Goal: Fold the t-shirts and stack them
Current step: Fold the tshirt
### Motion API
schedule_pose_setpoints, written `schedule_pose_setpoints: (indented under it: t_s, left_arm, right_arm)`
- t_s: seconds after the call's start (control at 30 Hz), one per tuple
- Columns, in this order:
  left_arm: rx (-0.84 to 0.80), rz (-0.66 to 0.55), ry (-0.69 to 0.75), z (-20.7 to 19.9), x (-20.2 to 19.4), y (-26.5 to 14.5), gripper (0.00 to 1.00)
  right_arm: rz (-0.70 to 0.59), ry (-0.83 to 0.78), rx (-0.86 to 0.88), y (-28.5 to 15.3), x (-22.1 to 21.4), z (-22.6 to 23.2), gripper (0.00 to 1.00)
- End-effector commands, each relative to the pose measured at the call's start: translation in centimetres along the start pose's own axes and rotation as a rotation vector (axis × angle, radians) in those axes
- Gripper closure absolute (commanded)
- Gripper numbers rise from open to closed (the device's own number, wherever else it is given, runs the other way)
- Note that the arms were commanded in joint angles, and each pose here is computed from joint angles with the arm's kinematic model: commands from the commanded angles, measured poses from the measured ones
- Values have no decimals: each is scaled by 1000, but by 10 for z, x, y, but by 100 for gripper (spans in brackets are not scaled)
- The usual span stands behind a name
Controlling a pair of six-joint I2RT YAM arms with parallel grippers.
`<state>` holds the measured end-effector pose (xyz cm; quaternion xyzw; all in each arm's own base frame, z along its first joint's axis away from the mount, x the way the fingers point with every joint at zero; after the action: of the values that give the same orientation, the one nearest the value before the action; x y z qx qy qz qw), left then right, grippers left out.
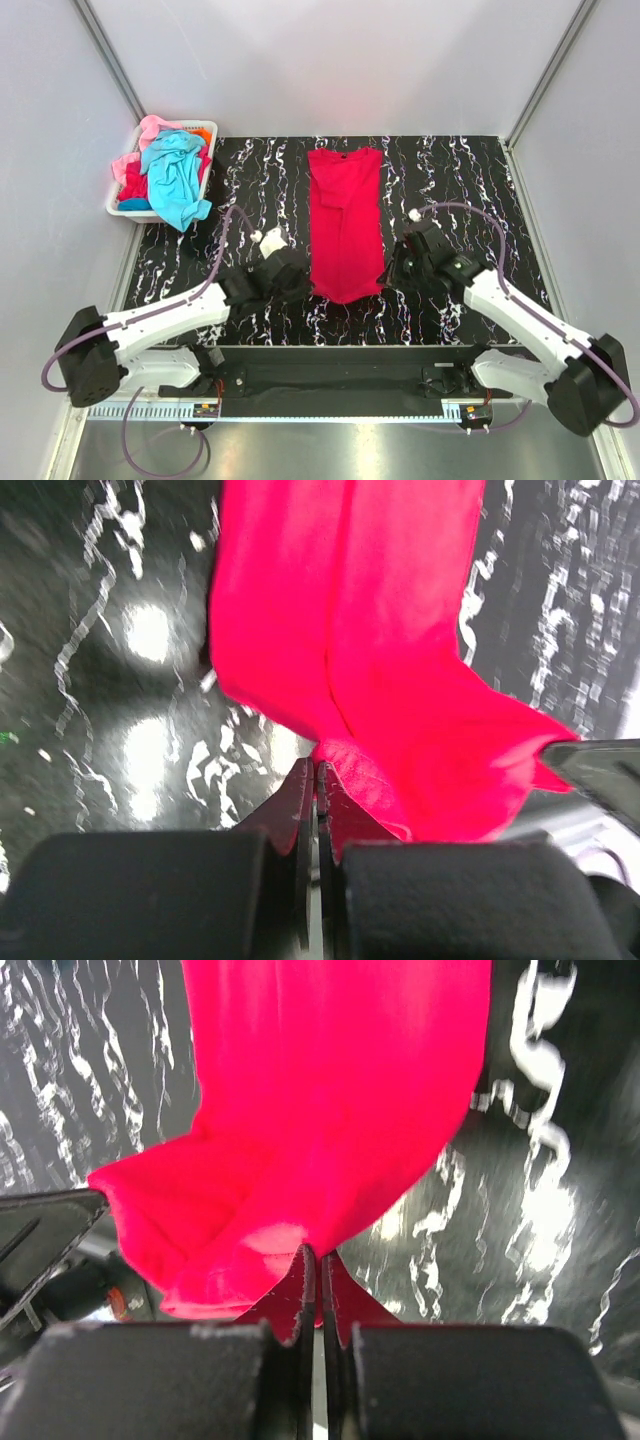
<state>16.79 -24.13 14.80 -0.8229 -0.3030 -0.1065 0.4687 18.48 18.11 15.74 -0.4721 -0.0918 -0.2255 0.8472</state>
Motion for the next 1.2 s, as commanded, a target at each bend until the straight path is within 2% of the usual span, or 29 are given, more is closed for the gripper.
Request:
schedule_pose_setpoints:
  t_s: [0.0,0.03,0.17,0.33,0.37,0.47,0.5,0.53,0.6,0.63,0.73,0.93,1.17]
  left_arm:
    - [42,-118,53,-12,32,0,100]
    - [64,-132,57,-13,40,5,100]
    - [108,-165,69,-14,64,20,100]
    - [127,-213,81,-16,110,46,100]
    - [146,-193,92,-11,112,61,100]
    - [88,-196,118,-25,140,87,100]
    - [108,-161,139,-20,138,110,100]
    - [78,-183,150,-33,156,115,100]
    - [77,-101,183,-31,152,153,100]
    - [47,-111,192,-43,167,161,100]
    - [42,-85,216,-48,176,192,100]
    - [85,-110,173,-36,197,212,100]
    - [131,-168,153,-25,212,207,100]
  right_arm:
    - [-102,-123,-37,0,33,13,100]
    - [-142,-133,-48,-2,46,19,100]
    - [-161,-188,-115,17,73,19,100]
    - [-210,-182,-93,43,118,18,100]
    - [-178,-191,-92,56,122,14,100]
    - [-196,-207,-72,80,153,9,100]
    - [-200,-211,-74,86,163,6,100]
    - [-237,-232,-46,89,180,15,100]
    - [-197,-250,-59,115,190,5,100]
    - [-193,-256,-49,129,200,6,100]
    - [-216,-263,-40,142,225,7,100]
    - [-194,-230,-30,175,247,-4,100]
    - [-220,-221,-46,177,261,-10,100]
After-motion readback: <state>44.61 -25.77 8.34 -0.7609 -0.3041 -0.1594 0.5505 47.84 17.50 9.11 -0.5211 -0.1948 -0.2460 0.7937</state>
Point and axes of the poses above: each gripper's point midway between its finger pads, its own y axis out along the fingers, its own z axis along the line the jaws close on, x = y × z, the point moved 4 cm from there along -y, back along the fingers, and after that the axes turned 2 degrees about y, right-handed, at the moved point
